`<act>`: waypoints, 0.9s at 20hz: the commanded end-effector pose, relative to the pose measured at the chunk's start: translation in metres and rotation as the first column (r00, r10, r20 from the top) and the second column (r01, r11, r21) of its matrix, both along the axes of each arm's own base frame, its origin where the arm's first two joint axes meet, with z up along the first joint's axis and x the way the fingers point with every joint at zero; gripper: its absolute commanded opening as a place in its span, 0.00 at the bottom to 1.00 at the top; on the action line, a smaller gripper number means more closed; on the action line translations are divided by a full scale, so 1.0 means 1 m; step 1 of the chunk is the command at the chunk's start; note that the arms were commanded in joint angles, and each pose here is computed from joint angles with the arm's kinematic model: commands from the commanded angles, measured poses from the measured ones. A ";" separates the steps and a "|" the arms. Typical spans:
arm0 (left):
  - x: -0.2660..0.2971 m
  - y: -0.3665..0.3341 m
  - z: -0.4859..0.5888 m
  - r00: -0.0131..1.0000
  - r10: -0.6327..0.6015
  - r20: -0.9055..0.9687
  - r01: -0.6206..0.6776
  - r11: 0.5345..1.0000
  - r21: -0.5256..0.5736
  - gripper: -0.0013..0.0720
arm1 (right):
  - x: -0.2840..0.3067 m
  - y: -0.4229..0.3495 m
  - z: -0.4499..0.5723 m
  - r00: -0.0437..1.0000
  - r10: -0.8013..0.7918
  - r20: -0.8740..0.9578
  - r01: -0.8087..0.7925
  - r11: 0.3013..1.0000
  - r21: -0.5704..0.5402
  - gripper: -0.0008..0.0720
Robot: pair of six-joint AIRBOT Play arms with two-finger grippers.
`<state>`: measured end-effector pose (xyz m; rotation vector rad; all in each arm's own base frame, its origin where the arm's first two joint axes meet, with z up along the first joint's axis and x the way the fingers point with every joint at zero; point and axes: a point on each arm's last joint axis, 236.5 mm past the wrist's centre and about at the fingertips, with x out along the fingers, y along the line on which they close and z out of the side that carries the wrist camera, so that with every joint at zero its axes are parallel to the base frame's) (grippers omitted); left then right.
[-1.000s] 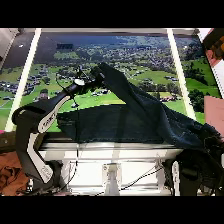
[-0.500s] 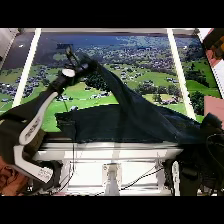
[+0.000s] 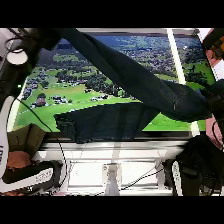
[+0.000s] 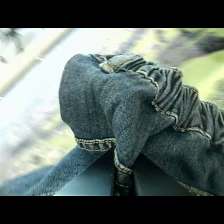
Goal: Fold the clothes and pants, and hang the long-sleeved shirts on hangers.
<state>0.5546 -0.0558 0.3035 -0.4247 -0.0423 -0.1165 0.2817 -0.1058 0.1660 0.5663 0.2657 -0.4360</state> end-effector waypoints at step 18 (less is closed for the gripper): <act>0.024 0.033 -0.046 0.995 0.056 -0.078 -0.049 0.995 0.091 0.05 | 0.186 -0.038 -0.015 0.994 0.097 -0.053 -0.097 0.995 -0.002 0.09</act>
